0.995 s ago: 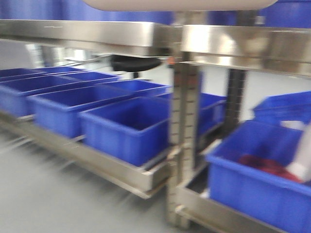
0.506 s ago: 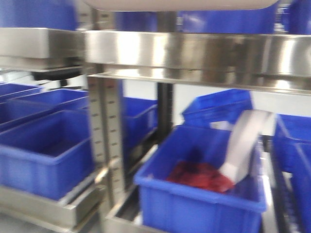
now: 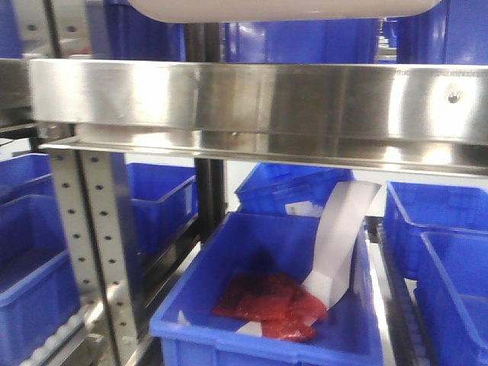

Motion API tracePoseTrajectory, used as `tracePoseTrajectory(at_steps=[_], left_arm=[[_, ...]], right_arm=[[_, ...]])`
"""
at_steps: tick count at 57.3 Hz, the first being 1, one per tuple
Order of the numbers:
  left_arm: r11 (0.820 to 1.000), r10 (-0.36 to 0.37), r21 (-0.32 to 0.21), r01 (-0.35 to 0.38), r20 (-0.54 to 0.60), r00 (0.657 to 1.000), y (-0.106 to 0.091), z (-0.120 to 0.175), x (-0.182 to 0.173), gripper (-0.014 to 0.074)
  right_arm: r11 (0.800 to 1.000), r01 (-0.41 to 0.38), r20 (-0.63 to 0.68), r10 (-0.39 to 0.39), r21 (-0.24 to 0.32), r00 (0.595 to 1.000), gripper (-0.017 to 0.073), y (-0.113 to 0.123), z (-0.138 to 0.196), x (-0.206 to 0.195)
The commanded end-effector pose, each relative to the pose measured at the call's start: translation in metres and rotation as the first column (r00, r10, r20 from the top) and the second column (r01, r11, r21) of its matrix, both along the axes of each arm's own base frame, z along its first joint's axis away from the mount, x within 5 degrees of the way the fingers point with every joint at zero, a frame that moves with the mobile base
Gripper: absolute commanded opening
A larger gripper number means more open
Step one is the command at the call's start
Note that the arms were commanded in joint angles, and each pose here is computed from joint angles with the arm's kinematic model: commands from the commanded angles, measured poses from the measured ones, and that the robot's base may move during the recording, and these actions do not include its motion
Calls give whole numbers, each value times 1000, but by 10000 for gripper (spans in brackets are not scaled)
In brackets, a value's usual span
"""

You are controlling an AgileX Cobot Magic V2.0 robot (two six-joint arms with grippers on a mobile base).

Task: Grab white bin and place on right shelf
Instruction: 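Carry the bin with both grippers toward the steel shelf rack, then lower the bin onto the upper steel shelf with both grippers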

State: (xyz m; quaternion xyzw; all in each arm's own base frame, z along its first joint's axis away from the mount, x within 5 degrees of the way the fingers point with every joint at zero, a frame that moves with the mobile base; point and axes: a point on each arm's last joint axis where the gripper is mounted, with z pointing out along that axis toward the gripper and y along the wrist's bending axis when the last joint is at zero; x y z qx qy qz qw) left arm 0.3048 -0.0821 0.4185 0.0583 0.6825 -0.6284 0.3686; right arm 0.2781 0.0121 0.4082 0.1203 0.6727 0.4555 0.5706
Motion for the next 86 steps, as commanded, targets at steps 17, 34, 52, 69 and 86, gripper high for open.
tracePoseTrajectory(at_steps=[17, 34, 52, 69, 86], left_arm=[[974, -189, -107, 202, 116, 975, -9, 30, -27, -117], [974, -189, -107, 202, 116, 975, -9, 30, -27, -117], [974, -189, -107, 202, 116, 975, -9, 30, -27, -117], [974, -189, -107, 202, 116, 975, -9, 30, -27, -117], [977, -167, -112, 179, 111, 980, -9, 31, -25, -117]], right_arm=[[994, -69, 111, 59, 86, 992, 61, 7, 28, -12], [994, -69, 111, 59, 86, 992, 61, 7, 28, -12], [994, -69, 111, 59, 86, 992, 61, 7, 28, -12], [994, -69, 111, 59, 86, 992, 61, 7, 28, -12], [993, -75, 113, 65, 86, 991, 61, 8, 28, -13]])
